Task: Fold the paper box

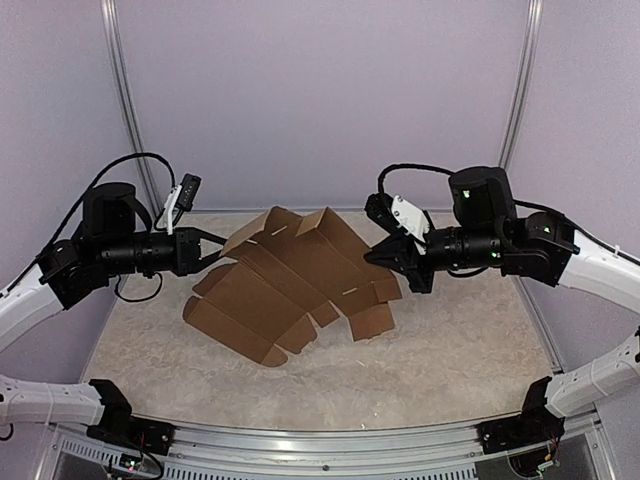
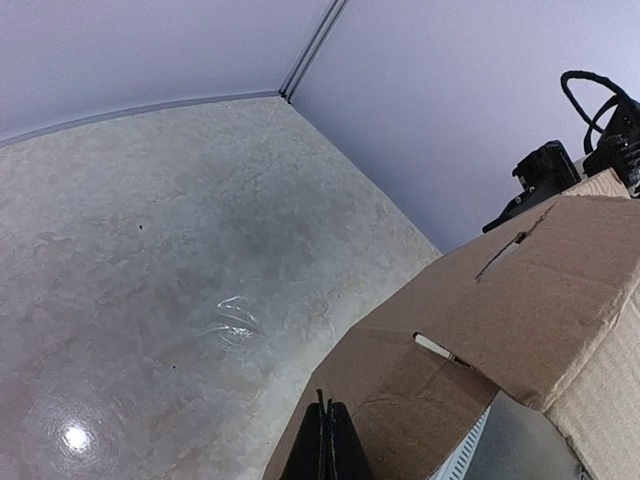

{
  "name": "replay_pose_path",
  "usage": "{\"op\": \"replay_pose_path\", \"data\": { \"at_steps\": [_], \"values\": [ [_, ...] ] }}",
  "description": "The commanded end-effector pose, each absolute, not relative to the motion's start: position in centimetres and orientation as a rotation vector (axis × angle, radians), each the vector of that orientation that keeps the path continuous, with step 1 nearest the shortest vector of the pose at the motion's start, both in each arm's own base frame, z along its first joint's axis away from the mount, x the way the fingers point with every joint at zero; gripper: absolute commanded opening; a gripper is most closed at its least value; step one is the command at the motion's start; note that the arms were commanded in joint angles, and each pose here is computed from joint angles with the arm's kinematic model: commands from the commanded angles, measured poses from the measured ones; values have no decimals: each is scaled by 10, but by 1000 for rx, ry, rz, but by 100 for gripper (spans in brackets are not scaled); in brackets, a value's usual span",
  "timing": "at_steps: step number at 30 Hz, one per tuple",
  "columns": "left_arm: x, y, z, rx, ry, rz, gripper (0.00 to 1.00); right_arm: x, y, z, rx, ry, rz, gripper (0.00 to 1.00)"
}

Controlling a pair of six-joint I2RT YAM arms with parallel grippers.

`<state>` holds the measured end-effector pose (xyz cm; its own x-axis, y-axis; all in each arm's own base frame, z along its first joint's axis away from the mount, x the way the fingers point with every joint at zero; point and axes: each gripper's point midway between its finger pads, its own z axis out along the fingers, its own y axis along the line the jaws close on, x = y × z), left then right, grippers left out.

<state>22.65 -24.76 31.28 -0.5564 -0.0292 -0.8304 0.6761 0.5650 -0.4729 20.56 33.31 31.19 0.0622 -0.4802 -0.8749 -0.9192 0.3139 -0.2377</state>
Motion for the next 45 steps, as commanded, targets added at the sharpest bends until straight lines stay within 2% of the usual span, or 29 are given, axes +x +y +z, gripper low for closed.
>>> {"op": "replay_pose_path", "data": {
  "at_steps": [1,28,45],
  "values": [
    [217,-257,328,607,1885,-1086,0,208,333,316,-1283,1559,561,0],
    [187,-260,332,771,1845,-1077,0,215,341,309,-1276,1578,562,0],
    [195,-274,321,777,1877,-1044,0,207,347,327,-1274,1530,641,0]
  ]
}}
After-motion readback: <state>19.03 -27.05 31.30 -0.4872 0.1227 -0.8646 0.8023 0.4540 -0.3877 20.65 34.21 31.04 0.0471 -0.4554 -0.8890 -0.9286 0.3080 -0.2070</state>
